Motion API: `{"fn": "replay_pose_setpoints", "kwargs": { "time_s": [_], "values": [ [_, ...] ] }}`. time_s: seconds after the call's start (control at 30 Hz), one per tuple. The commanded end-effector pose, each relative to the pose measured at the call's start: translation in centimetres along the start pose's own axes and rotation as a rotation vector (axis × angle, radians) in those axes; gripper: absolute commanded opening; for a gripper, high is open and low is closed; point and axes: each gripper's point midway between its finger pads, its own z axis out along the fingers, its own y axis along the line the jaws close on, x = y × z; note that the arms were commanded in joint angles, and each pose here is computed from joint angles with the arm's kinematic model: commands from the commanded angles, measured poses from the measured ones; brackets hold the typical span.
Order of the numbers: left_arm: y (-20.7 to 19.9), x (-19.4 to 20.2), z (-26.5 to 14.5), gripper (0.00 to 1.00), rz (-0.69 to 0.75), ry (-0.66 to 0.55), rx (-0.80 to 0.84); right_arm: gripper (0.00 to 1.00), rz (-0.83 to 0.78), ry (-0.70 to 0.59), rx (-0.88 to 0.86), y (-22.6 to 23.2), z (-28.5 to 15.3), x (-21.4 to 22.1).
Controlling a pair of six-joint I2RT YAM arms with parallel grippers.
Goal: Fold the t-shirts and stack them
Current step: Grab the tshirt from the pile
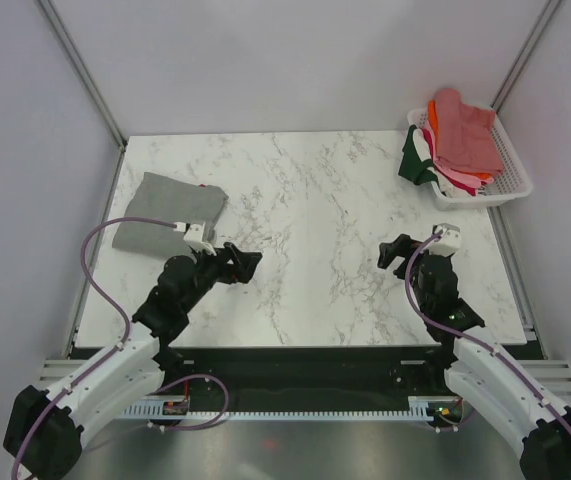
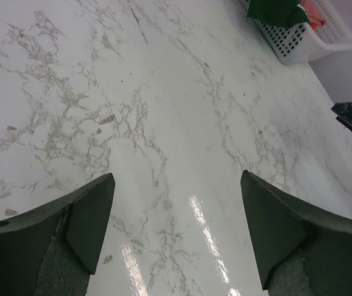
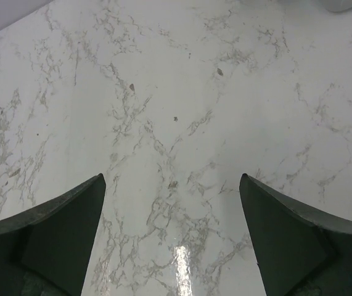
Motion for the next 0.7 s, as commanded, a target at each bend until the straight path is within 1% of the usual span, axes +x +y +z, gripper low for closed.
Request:
{"fn": "replay_pose_setpoints", "kwargs": {
  "time_s": [0.0,0.07,0.17,0.2,0.27,0.3,0.33,0.37,0.4,0.43,0.47,0.5,0.53,0.57,0.6,0.67],
  "values": [
    [-1.2,-1.2,-0.2,0.91,0.035,-0.037,0.059,0.98,0.001,-0.042,0.046,-0.5,0.0,-1.4],
    [-1.0,-1.3,-0.4,0.91,0.033,-0.05,0.053,0.98,-0.003,-0.045,0.078,-0.7,0.2,-2.0],
    [-1.0,-1.5,-0.7,0.91,0.031,-0.065,0.052,0.98,0.037,-0.049,0.178,-0.9,0.2,-4.4],
    [-1.0,-1.5,-0.7,0.91,0.03,-0.067,0.053,0.98,0.079,-0.1,0.179,0.2,0.3,-7.5],
    [-0.9,-1.4,-0.9,0.91,0.03,-0.07,0.051,0.97,0.077,-0.071,0.246,-0.3,1.4,-8.9],
    [-1.0,-1.4,-0.9,0.91,0.024,-0.07,0.055,0.97,0.089,-0.081,0.264,0.6,2.6,-11.4],
    [-1.0,-1.4,-0.9,0.91,0.019,-0.068,0.059,0.98,0.1,-0.08,0.293,0.4,3.2,-12.6],
    [-1.1,-1.3,-0.9,0.91,0.019,-0.063,0.062,0.95,0.122,-0.09,0.359,-1.2,3.8,-14.2],
    [-1.1,-1.0,-0.8,0.91,0.014,-0.051,0.065,0.92,0.135,-0.069,0.398,-1.5,5.2,-15.6],
    [-1.1,-1.0,-0.7,0.91,0.012,-0.048,0.063,0.89,0.166,-0.044,0.38,-1.5,6.2,-16.2],
    [-1.1,-0.9,-0.6,0.91,0.01,-0.045,0.062,0.84,0.209,-0.059,0.424,-3.8,6.9,-17.7],
    [-1.0,-0.7,-0.5,0.91,0.007,-0.035,0.058,0.84,0.23,-0.047,0.41,-3.6,8.6,-18.6],
    [-1.0,-0.7,-0.4,0.91,0.006,-0.032,0.057,0.83,0.258,-0.057,0.434,-5.1,9.3,-19.6],
    [-1.1,-0.6,-0.4,0.91,0.006,-0.028,0.062,0.77,0.271,-0.056,0.44,-6.0,10.1,-20.4],
    [-1.1,-0.6,-0.3,0.91,0.003,-0.024,0.06,0.76,0.268,-0.047,0.446,-6.2,12.0,-21.1],
    [-1.1,-0.6,-0.2,0.91,0.004,-0.022,0.06,0.75,0.269,-0.023,0.465,-6.9,13.7,-21.3]
  ]
}}
